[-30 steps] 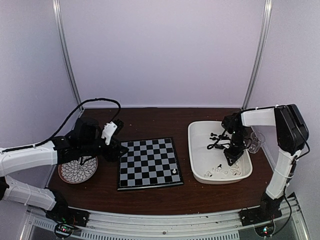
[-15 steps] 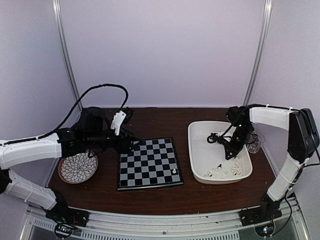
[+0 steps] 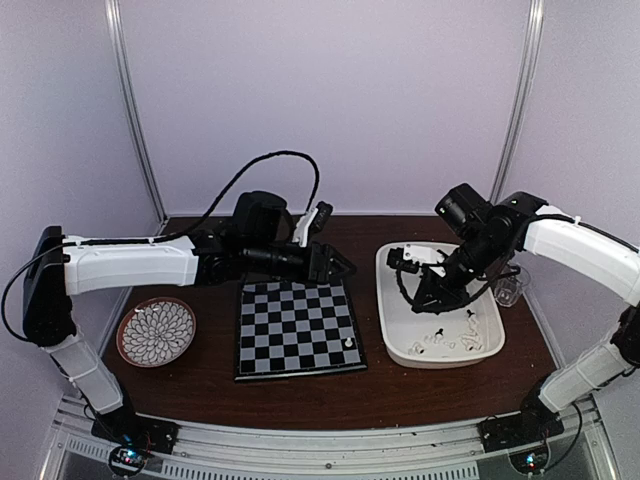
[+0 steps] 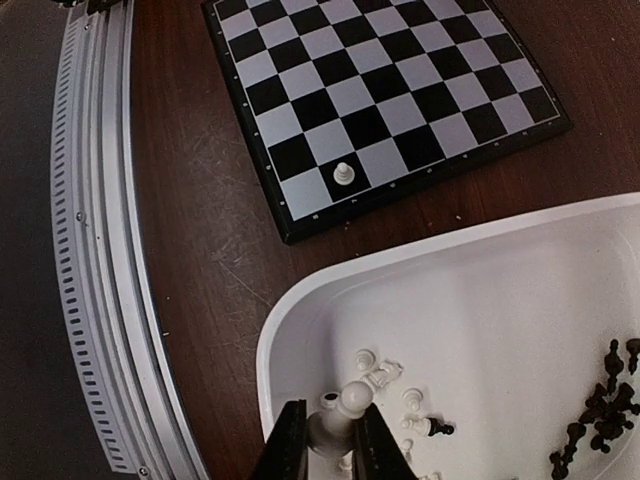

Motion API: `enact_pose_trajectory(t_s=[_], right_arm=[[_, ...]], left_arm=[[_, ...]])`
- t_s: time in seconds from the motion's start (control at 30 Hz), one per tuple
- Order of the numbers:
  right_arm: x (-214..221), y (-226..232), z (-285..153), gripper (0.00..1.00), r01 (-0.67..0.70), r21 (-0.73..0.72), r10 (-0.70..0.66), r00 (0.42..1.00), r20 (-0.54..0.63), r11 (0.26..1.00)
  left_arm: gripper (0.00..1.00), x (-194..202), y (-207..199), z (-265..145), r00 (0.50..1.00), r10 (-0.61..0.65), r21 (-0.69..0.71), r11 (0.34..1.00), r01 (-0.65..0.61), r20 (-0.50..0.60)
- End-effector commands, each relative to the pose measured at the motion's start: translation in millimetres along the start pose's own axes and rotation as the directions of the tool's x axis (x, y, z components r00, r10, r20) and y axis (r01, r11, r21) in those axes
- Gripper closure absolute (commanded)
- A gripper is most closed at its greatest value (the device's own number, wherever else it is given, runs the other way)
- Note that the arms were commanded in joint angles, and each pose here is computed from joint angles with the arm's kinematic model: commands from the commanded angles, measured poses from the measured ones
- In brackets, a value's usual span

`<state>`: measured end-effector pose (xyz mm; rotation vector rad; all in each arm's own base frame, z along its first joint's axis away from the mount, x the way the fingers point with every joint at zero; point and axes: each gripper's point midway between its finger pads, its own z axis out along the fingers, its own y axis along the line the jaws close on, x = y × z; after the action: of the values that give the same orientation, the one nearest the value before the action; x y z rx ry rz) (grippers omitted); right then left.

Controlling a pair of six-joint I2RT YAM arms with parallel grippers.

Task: Set up the chess pieces on the board
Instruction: Pick up the pawn from the storage box, then pass from the right arm to the left

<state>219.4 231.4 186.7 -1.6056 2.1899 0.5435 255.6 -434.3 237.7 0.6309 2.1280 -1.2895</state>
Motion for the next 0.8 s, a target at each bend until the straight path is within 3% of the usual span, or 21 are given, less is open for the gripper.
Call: enact_pose_trajectory(t_s=[0.0,0.43,0.57,0.77], right_arm=[[-26.0,17.6,-6.9,0.9,0.139,-0.007,-0.138,0.989,0.056,0.99],[-38.4,24.1,-2.3,0.9,0.204,0.014,-0.204,0.978,0.039,0.979],[-39.9,23.9,-1.3,0.9,0.202,0.012,-0.202,0.978,0.045,0.979],[-39.9,25.2,-2.8,0.9,0.204,0.012,-0.205,0.978,0.043,0.979]], left_arm=[[0.58,-2.2,-36.8,21.9,0.989,-0.128,0.177,0.974,0.14,-0.078],[0.56,22.0,-78.7,53.2,0.96,-0.139,0.35,0.911,0.221,-0.245],[0.61,26.2,-77.3,59.0,0.95,-0.164,0.343,0.905,0.253,-0.266],[0.61,31.9,-74.7,63.3,0.942,-0.181,0.332,0.903,0.273,-0.282]])
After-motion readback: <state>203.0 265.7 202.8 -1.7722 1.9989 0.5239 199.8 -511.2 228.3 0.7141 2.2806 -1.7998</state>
